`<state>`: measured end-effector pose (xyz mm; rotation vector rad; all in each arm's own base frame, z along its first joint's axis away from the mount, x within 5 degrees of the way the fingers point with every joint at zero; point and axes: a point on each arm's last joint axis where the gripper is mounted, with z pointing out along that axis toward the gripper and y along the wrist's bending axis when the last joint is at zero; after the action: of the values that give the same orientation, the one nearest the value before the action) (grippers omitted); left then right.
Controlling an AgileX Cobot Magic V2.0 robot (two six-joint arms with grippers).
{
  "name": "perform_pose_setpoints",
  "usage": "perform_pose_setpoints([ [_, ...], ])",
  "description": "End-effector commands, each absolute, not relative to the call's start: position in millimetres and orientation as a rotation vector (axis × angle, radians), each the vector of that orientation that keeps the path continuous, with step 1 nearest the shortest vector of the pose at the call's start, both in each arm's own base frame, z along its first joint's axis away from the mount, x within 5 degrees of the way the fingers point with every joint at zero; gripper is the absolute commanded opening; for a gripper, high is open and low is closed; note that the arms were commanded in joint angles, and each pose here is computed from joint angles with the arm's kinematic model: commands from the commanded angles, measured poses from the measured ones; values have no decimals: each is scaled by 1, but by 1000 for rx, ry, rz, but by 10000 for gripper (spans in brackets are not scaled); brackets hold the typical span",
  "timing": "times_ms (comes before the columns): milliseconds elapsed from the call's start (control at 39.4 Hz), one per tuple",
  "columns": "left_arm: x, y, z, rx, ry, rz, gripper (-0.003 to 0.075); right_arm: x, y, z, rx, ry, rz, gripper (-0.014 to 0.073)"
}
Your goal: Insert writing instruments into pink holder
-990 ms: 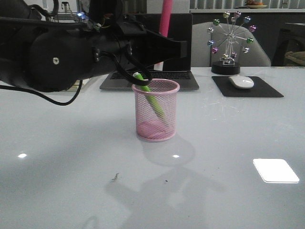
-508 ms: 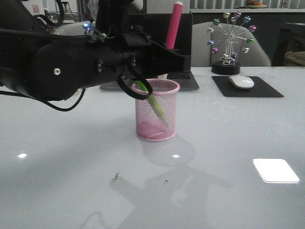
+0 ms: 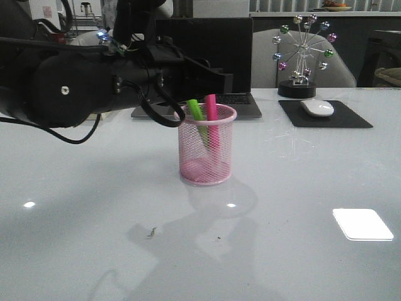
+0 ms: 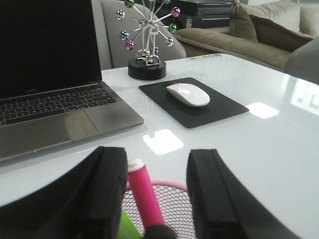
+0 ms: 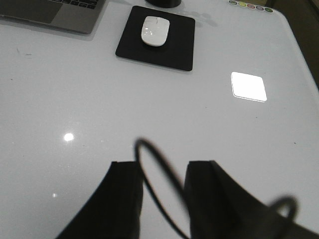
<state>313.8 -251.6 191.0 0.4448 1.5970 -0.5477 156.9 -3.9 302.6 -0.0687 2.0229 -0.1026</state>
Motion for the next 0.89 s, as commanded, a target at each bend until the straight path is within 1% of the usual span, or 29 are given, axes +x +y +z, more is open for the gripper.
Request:
perform_pose_setpoints([
  [0, 314, -250, 227, 384, 1434, -582, 375, 159, -4, 320, -81, 1911, -120, 350],
  [127, 314, -249, 229, 374, 1407, -588, 374, 159, -4, 320, -81, 1911, -120, 350],
  [229, 311, -247, 243, 353, 1350, -601, 374, 159, -4, 320, -81, 1911, -120, 350],
  [330, 308, -244, 255, 357, 1363, -603, 374, 159, -4, 320, -81, 1911, -120, 350],
  [432, 305, -236, 270, 363, 1421, -590, 374, 159, -4, 320, -81, 1911, -120, 350],
  [584, 302, -209, 300, 340, 1480, -550, 369, 159, -4, 320, -81, 1911, -120, 350],
  [762, 294, -165, 337, 293, 1533, -472, 304, 159, -4, 320, -81, 1911, -120, 350],
  [863, 288, -137, 355, 270, 1555, -410, 298, 159, -4, 320, -81, 1911, -120, 350],
])
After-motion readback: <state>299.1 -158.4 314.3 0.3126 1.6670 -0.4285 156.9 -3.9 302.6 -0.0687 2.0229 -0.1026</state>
